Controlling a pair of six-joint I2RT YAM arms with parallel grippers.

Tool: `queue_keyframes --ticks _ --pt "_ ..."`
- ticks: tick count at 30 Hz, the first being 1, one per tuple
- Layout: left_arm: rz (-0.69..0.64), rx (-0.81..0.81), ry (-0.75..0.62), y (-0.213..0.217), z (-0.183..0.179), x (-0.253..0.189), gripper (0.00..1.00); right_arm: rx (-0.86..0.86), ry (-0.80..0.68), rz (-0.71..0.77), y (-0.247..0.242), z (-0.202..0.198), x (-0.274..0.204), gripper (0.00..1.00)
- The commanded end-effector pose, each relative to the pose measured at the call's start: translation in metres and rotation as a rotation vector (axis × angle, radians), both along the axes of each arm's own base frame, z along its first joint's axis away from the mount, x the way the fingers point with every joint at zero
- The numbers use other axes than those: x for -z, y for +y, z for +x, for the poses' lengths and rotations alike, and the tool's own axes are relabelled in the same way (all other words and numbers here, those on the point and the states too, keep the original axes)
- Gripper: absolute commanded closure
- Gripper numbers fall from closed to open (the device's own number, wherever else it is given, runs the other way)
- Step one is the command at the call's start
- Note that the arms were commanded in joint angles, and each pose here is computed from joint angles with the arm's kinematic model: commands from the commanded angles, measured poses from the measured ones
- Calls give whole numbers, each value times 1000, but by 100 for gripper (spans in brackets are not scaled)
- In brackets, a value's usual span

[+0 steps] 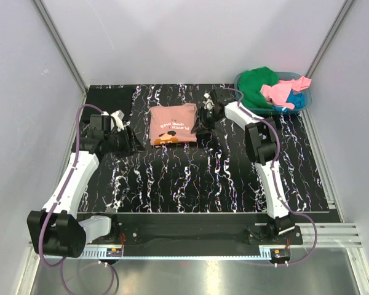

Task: Fold and stack the t-shirts
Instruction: Fold the tshirt

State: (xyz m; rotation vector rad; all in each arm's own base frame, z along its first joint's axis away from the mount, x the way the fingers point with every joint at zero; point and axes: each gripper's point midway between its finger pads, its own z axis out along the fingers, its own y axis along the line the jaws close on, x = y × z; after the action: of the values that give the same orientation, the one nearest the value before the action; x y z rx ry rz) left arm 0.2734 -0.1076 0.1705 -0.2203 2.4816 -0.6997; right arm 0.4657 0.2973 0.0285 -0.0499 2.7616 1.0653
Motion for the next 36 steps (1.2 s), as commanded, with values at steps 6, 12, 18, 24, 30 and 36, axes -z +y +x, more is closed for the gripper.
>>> queue_keyframes --ticks 6,12,18,24,30,36 --pt "-7 -31 -23 2 6 -7 43 10 26 28 1 -23 -4 97" --pt "-53 -44 8 -4 4 6 43 74 51 -53 -52 -58 -3 100" --pt "-85 -54 35 -8 1 21 43 85 34 -198 -106 -102 -14 88" --pt "-112 -37 60 -14 10 27 43 83 -20 -280 -116 -80 -24 83" --pt "-139 -12 74 -20 17 34 43 124 -66 -306 -107 -21 -48 82" --pt "-104 -43 103 -14 26 50 43 194 -100 -620 -144 1 -70 48"
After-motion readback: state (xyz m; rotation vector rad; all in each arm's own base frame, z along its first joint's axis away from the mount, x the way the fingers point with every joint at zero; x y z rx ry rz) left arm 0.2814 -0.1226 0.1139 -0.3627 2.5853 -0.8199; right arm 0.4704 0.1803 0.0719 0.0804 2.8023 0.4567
